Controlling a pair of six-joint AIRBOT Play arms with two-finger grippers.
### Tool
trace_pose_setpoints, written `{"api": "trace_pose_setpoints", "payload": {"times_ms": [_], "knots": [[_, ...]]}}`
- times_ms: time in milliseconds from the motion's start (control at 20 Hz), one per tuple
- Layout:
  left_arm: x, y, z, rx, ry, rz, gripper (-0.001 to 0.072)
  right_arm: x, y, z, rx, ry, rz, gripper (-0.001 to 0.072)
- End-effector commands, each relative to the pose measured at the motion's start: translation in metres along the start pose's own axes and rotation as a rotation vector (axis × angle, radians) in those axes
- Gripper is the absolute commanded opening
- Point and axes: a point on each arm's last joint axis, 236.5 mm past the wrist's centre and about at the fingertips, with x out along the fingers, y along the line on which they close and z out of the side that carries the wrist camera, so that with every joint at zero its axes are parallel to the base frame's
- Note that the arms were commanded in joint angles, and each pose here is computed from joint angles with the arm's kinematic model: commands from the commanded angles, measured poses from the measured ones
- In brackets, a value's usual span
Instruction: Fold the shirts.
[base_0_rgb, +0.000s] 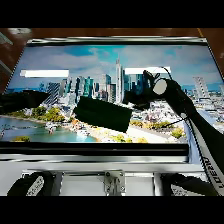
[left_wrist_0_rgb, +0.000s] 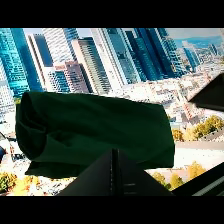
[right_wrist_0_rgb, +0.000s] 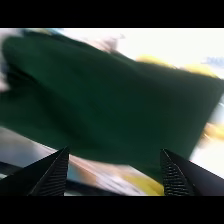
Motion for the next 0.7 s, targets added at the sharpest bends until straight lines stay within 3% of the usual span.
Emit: {"api": "trace_pose_setpoints", "payload": {"times_ms": [0, 400, 600, 650], "knots": [[-0.004, -0.002, 0.0, 0.012, -0.008, 0.005, 0.004, 0.004, -0.082, -0.052, 0.103, 0.226, -0.258, 0.0678], [-0.004, -0.003, 0.001, -0.027, -0.011, 0.006, 0.004, 0.081, -0.03, -0.03, 0.156, 0.199, 0.068, 0.0678], [-0.004, -0.004, 0.002, -0.03, -0.015, 0.001, 0.004, 0.096, -0.02, -0.032, 0.161, 0.224, 0.132, 0.0669], [-0.004, -0.005, 0.003, -0.034, -0.02, -0.005, 0.004, 0.098, -0.021, -0.032, 0.16, 0.225, 0.13, 0.0548]]}}
